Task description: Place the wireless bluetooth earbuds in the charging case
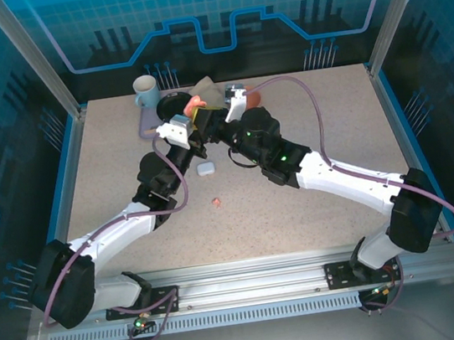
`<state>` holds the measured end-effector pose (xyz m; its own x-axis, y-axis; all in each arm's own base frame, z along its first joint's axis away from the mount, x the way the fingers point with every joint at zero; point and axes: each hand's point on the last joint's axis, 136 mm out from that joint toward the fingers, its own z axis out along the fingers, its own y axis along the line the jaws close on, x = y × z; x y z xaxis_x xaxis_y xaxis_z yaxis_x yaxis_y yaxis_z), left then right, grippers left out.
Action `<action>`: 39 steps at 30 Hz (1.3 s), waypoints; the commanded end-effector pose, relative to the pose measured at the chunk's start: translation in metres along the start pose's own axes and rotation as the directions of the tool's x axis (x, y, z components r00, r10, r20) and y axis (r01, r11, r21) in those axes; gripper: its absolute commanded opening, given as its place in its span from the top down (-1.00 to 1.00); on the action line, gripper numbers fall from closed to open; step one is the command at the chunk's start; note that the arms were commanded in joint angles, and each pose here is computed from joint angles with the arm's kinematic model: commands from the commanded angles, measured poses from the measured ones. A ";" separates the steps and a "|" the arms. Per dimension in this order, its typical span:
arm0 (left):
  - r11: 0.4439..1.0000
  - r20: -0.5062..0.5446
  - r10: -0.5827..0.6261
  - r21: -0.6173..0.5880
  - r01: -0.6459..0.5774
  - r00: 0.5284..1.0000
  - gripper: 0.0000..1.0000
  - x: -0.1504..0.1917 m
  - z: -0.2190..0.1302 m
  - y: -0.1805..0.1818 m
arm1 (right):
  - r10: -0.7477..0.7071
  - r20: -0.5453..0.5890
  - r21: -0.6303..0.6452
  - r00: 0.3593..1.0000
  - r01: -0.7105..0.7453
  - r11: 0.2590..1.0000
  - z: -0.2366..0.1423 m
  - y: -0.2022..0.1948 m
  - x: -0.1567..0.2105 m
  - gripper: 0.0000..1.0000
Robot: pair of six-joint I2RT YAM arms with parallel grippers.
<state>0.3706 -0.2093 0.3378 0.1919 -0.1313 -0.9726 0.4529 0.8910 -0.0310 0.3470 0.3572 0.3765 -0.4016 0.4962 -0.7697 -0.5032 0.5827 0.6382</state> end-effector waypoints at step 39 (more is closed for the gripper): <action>0.999 0.055 -0.031 0.028 0.030 0.998 1.00 -0.026 0.006 -0.008 | -0.087 -0.133 0.056 0.987 0.095 0.994 0.004 -0.028 0.026 0.63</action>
<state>0.3740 -0.2112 0.3216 0.1295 -0.1152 -0.9849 0.4529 0.8905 -0.0446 0.3551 0.3571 0.3569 -0.4015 0.4097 -0.8191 -0.5163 0.6375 0.5719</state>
